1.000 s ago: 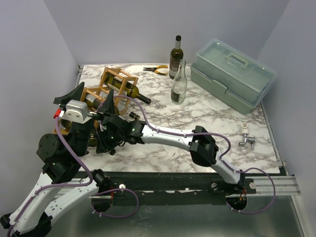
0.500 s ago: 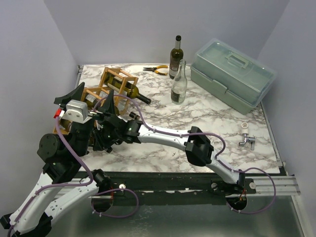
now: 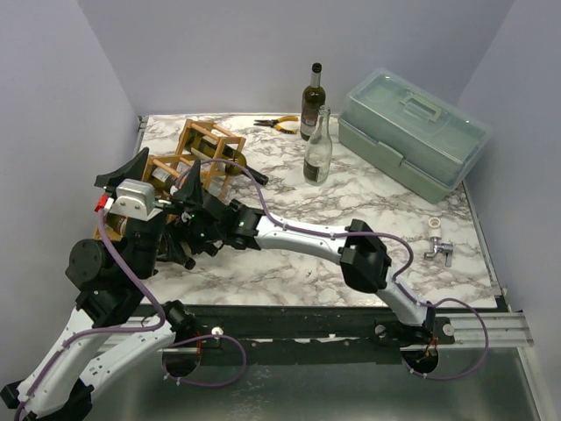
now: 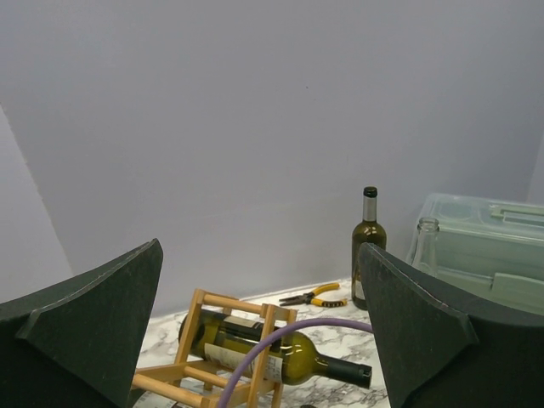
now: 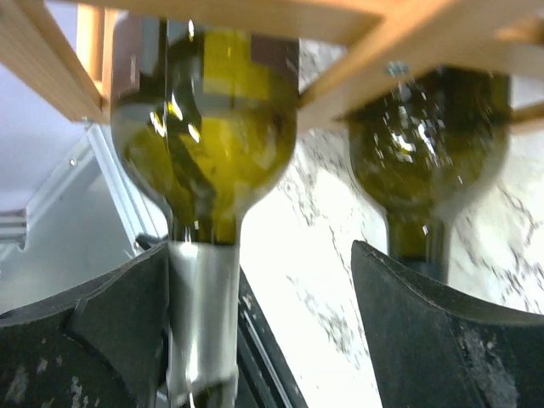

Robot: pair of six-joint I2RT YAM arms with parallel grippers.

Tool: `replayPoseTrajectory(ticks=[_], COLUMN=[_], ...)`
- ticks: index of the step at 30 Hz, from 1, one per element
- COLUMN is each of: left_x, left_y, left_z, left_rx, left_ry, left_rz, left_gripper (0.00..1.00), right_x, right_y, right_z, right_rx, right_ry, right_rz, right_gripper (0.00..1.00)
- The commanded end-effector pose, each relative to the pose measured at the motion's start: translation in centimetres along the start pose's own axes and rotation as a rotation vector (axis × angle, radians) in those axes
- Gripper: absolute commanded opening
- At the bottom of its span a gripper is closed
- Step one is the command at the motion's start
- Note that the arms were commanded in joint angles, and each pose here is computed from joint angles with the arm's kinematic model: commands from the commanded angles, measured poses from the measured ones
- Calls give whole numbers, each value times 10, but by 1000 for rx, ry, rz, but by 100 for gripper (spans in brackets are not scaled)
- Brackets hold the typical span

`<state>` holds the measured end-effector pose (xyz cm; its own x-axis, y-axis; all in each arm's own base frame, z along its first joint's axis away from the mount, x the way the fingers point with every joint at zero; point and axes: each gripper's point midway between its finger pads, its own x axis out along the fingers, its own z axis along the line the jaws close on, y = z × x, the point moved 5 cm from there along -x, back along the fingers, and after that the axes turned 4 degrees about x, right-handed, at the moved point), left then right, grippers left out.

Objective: Put the wine bottle on the wine rack

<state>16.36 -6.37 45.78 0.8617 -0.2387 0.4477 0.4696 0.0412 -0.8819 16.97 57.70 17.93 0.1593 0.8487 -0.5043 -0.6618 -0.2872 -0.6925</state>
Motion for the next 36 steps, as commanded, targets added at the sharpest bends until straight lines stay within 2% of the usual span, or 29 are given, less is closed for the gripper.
replayPoseTrajectory(ticks=[1,8,14,22,30,36], left_x=[-8,-7,2,19,31,37], left_y=[-8,-2,13,43,74,88], left_z=[12,17,9,-8,-31,-50], left_rx=[-25,-25,-15,15,11,-35], left_ry=[-54,-103,-98,-65,1,78], left_rz=[-33,-40,6,80,148,177], left_gripper=[99,99,99,99,99,99], right_x=[-44,-109,-167,-235,-306,-332], right_y=[-23,-16,-19,-52,-97,-129], right_z=[17,24,1,-88,-196,-250], right_rx=[-40,-98,-146,-36,169,213], right_ry=[-18,-65,81,398,781,905], right_rz=[-79,-119,-215,-379,-524,-590], right_gripper=[88,93,95,94,97,98])
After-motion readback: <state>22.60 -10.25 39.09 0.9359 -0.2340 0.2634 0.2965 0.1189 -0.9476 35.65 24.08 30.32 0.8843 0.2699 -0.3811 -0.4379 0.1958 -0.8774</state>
